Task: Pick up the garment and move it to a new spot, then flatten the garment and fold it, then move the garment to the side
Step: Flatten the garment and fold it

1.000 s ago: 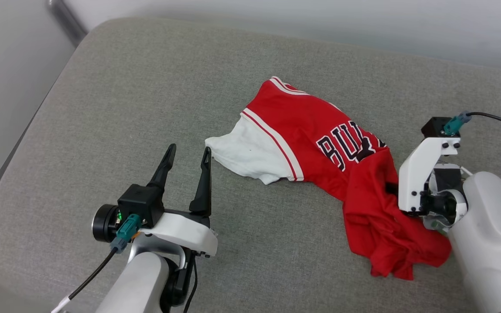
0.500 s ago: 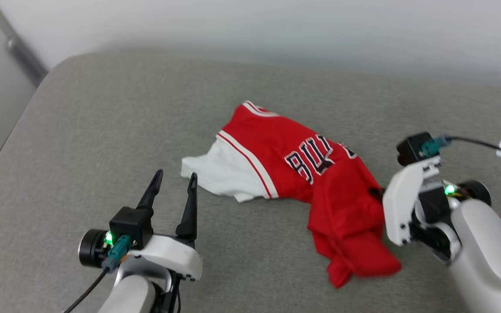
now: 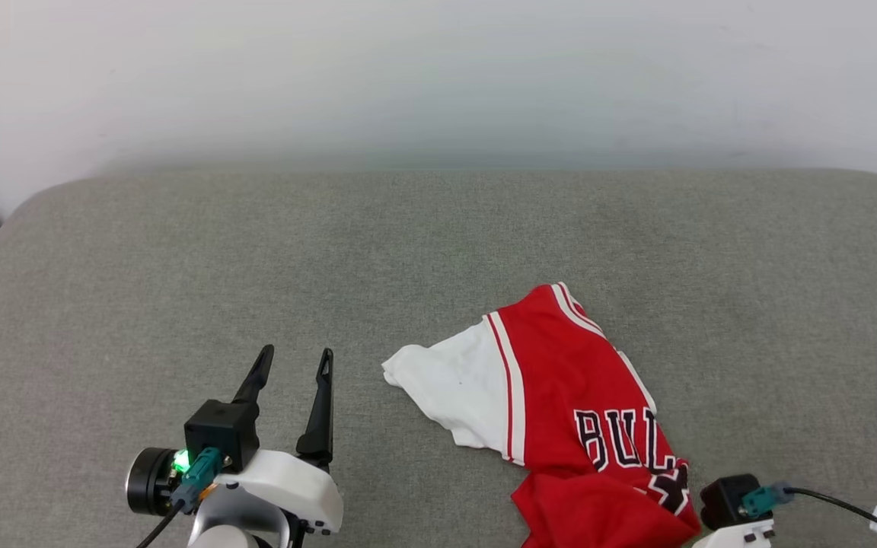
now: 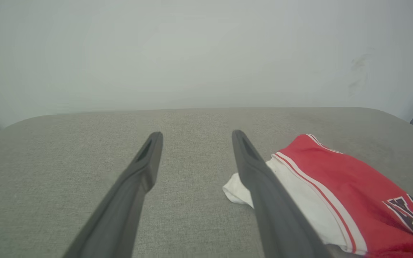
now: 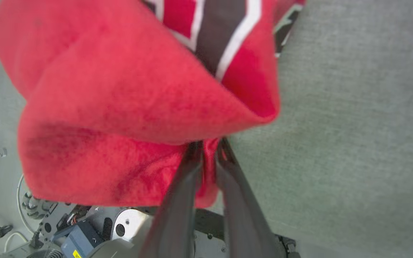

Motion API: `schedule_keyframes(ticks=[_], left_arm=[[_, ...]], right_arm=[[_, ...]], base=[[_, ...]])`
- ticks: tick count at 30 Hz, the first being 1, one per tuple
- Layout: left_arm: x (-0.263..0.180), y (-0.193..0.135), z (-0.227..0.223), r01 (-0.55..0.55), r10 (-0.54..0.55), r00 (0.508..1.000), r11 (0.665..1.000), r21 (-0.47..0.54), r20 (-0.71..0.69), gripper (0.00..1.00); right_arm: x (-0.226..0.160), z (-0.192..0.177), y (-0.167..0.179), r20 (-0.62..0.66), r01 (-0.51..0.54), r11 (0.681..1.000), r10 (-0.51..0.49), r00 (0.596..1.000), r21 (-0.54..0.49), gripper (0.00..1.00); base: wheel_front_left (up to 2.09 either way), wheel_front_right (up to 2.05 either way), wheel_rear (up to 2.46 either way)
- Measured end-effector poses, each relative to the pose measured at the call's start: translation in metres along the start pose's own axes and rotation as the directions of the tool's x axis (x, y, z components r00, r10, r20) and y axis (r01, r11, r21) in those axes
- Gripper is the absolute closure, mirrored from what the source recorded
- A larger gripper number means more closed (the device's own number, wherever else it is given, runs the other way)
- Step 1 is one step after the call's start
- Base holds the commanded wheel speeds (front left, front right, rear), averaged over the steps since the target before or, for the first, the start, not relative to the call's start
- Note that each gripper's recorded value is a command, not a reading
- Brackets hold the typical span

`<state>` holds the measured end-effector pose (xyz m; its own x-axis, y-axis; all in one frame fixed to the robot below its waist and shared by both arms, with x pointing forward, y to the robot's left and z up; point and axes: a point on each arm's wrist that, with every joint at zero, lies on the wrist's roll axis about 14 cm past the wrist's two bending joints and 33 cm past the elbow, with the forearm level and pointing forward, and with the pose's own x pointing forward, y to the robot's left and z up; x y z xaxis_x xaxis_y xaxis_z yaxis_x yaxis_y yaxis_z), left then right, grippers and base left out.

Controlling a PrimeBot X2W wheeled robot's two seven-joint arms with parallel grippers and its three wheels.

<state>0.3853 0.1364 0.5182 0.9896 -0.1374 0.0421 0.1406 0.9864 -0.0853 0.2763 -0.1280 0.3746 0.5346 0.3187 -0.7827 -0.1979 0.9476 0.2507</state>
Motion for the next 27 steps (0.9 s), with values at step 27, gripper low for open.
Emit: schedule_keyframes(ticks=[27], left_arm=[[-0.008,0.000,-0.006,-0.021,0.022,0.998,1.000,0.007,-0.057,0.00]], right_arm=[[-0.085,0.167,-0.009,0.812,0.171,0.983,-0.049,0.582,-0.063,0.00]], base=[[0.00,0.00,0.00]])
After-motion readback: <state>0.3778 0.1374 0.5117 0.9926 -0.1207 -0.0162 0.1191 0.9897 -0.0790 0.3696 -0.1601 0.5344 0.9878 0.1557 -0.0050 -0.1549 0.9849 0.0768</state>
